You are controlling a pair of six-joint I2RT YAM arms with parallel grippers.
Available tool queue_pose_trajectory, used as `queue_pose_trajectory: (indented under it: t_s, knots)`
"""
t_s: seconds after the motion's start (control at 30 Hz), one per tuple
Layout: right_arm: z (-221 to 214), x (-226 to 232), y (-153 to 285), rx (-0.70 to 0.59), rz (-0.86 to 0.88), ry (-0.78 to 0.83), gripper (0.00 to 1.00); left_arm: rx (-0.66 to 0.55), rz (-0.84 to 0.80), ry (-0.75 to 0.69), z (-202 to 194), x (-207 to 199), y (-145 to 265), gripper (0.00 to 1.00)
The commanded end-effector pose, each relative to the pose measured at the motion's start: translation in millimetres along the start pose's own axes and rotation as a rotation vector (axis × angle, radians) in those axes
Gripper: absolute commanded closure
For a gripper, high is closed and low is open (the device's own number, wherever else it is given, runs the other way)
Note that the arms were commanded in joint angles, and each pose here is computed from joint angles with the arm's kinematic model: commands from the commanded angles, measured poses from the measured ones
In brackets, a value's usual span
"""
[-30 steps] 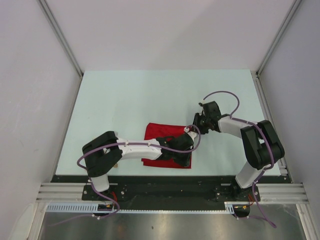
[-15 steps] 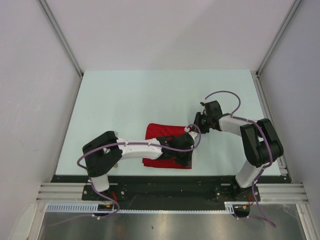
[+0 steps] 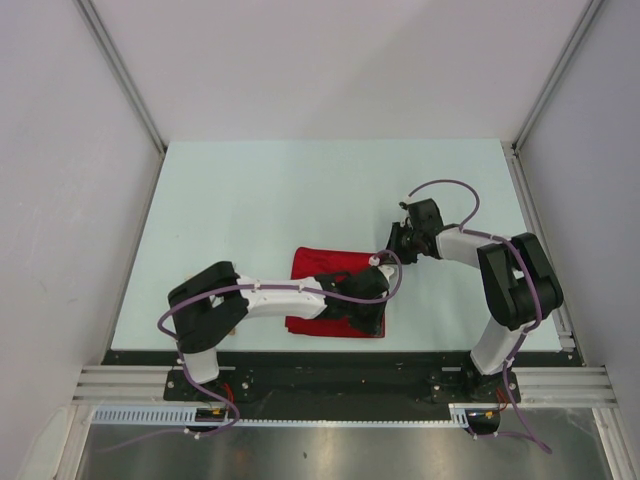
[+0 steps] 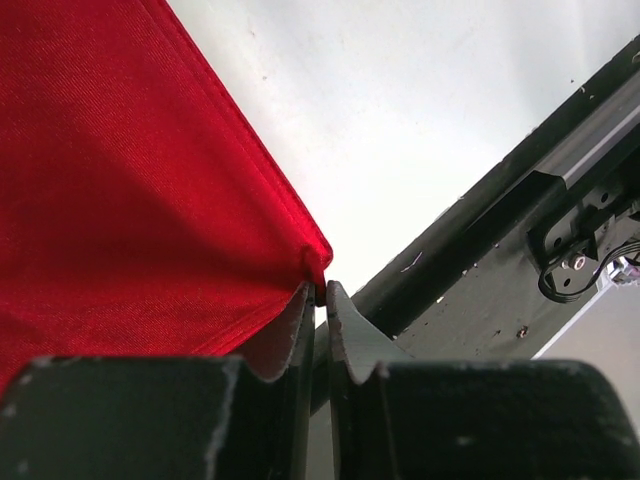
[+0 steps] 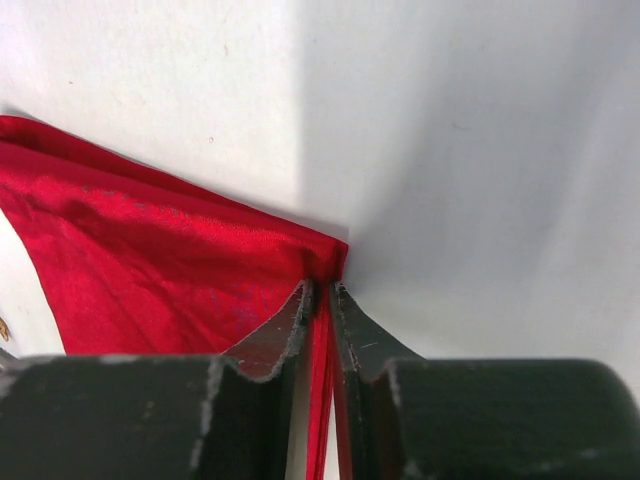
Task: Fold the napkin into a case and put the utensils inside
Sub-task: Rotate the lower triangle-folded napkin at the center of the board.
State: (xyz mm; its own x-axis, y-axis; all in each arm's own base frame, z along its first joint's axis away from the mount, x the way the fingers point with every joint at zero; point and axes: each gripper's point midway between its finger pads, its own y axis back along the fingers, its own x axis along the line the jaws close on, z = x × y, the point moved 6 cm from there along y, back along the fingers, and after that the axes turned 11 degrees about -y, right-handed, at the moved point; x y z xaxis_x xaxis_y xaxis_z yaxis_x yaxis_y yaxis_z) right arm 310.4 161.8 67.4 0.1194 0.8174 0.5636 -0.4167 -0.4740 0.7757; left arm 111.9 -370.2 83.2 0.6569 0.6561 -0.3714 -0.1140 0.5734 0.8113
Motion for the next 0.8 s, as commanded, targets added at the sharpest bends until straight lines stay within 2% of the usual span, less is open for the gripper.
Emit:
queue_pose_trajectory:
  t_s: [0.0, 0.13, 0.47, 0.6, 0.7, 0.77]
  knots:
    - [13, 4, -2, -0.037, 0.009, 0.017, 0.87, -0.020, -0.059, 0.014, 11, -15, 1, 0.86]
    - [13, 5, -2, -0.032, 0.014, 0.015, 0.88, -0.014, -0.056, 0.020, 10, -15, 0, 0.80]
    - [11, 6, 2, -0.031, 0.017, 0.013, 0.87, -0.032, -0.065, 0.017, 21, -21, 1, 0.78]
    - [11, 1, 12, -0.028, -0.026, -0.008, 0.80, -0.014, -0.080, 0.012, 24, -24, -2, 0.78]
    - [16, -7, 29, -0.046, -0.036, -0.047, 0.72, -0.032, -0.095, 0.009, 25, -27, 10, 0.72]
    - [10, -14, 35, -0.035, -0.030, -0.065, 0.66, -0.073, -0.107, -0.007, 30, -31, 29, 0.63]
